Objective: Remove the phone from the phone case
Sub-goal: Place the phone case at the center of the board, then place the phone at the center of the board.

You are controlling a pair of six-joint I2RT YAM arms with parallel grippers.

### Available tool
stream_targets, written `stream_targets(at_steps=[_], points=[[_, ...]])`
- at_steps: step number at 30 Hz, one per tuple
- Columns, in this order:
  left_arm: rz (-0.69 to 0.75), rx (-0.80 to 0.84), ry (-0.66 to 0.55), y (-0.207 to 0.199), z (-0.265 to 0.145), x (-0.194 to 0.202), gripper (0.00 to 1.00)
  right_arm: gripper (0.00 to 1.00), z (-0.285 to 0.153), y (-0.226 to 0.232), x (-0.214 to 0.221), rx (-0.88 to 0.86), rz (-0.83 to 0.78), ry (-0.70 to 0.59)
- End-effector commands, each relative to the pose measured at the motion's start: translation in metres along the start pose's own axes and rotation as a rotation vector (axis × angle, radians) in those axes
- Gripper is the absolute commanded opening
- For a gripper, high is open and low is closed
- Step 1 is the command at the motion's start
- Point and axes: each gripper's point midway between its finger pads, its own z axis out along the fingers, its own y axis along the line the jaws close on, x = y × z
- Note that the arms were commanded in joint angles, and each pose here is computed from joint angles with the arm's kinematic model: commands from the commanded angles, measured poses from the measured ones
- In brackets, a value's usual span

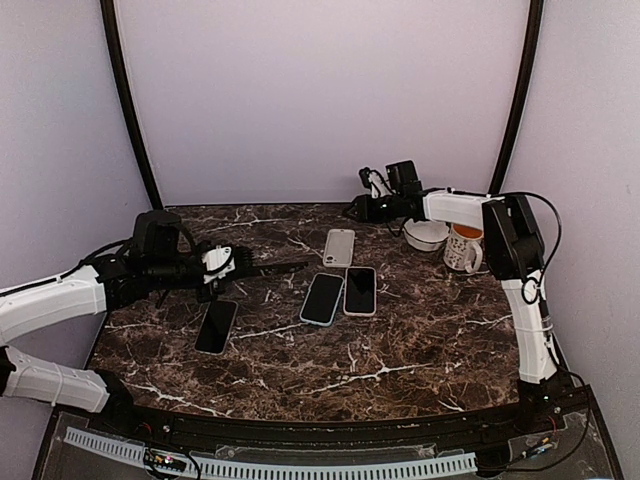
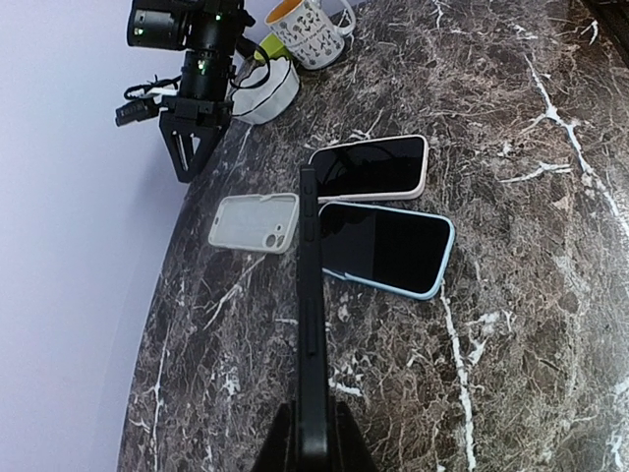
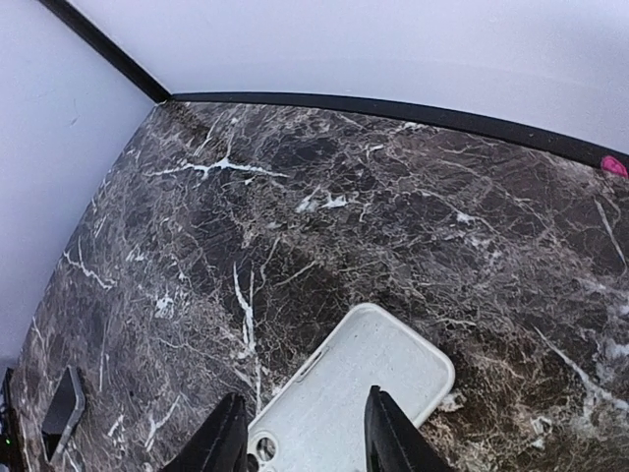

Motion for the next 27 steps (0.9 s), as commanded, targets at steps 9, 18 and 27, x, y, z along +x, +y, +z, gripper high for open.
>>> stream_targets(at_steps=[9, 18, 27], points=[[-0.251, -0.059, -0.024, 0.043, 0.012, -0.01, 0.0, 0.56, -0.042, 0.019, -0.055, 0.085, -0.097, -0.111], [-0.628, 0.013, -0.028, 0.062, 0.025, -0.005, 0.0, 0.79, -0.092, 0.04, -0.041, 0.206, -0.127, -0.119], [-1.141, 0.018, 0.007, 0.089, 0.039, 0.024, 0.0, 0.97, -0.131, 0.033, -0.018, 0.339, -0.051, -0.116]])
